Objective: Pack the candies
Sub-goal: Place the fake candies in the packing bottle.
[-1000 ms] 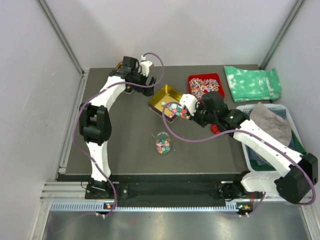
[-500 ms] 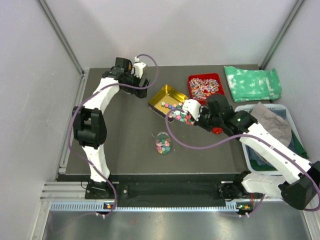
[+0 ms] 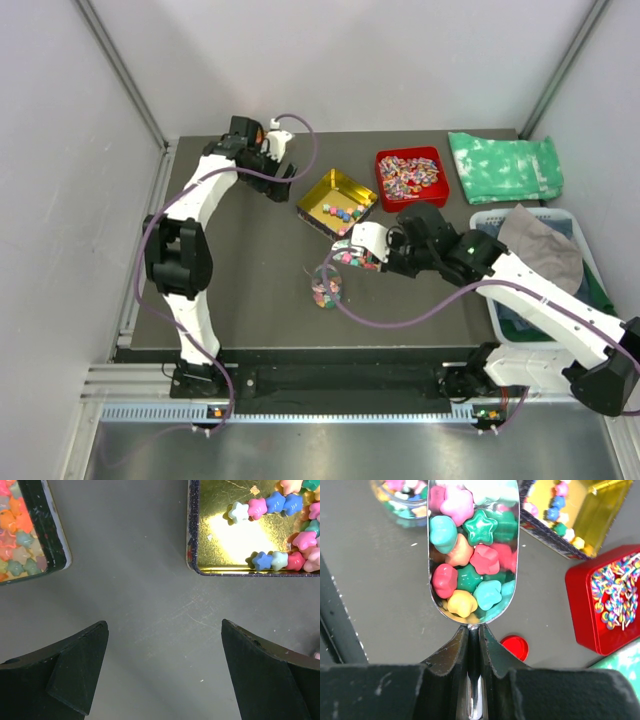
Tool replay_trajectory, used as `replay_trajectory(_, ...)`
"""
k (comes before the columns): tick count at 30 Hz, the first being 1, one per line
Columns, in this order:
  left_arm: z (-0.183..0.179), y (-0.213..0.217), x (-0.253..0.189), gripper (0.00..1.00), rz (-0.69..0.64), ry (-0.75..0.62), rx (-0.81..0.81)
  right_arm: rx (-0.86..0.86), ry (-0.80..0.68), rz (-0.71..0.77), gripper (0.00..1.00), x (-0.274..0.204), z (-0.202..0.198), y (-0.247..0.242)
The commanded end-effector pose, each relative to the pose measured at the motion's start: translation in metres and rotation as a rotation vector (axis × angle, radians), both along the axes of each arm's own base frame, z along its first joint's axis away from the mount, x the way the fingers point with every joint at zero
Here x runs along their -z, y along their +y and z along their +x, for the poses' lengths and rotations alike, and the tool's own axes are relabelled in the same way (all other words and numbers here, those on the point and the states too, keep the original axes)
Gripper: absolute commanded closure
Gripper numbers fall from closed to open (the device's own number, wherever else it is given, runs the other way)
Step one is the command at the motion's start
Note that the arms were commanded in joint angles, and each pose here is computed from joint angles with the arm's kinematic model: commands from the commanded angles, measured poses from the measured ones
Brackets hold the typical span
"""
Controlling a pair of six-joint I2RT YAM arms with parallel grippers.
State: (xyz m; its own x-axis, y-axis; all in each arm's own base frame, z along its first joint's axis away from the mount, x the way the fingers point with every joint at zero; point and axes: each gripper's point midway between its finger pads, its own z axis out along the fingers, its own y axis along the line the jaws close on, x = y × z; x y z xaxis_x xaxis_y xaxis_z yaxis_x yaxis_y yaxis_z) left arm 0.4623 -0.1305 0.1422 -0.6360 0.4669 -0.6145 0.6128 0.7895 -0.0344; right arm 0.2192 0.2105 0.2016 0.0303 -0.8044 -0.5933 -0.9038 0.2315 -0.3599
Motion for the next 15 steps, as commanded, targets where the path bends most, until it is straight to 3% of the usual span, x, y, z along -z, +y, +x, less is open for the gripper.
replay_trajectory(1,-0.001,0.004,-0.045,0.01,-0.005,-0.103,0.007,-0.074,-0.044,-0.003,1.0,-0.011,-0.01,0.005)
replay_trajectory(15,-0.011,0.0,-0.05,0.01,-0.038,-0.094,0.012,-0.169,-0.054,-0.129,1.0,0.0,-0.023,0.01)
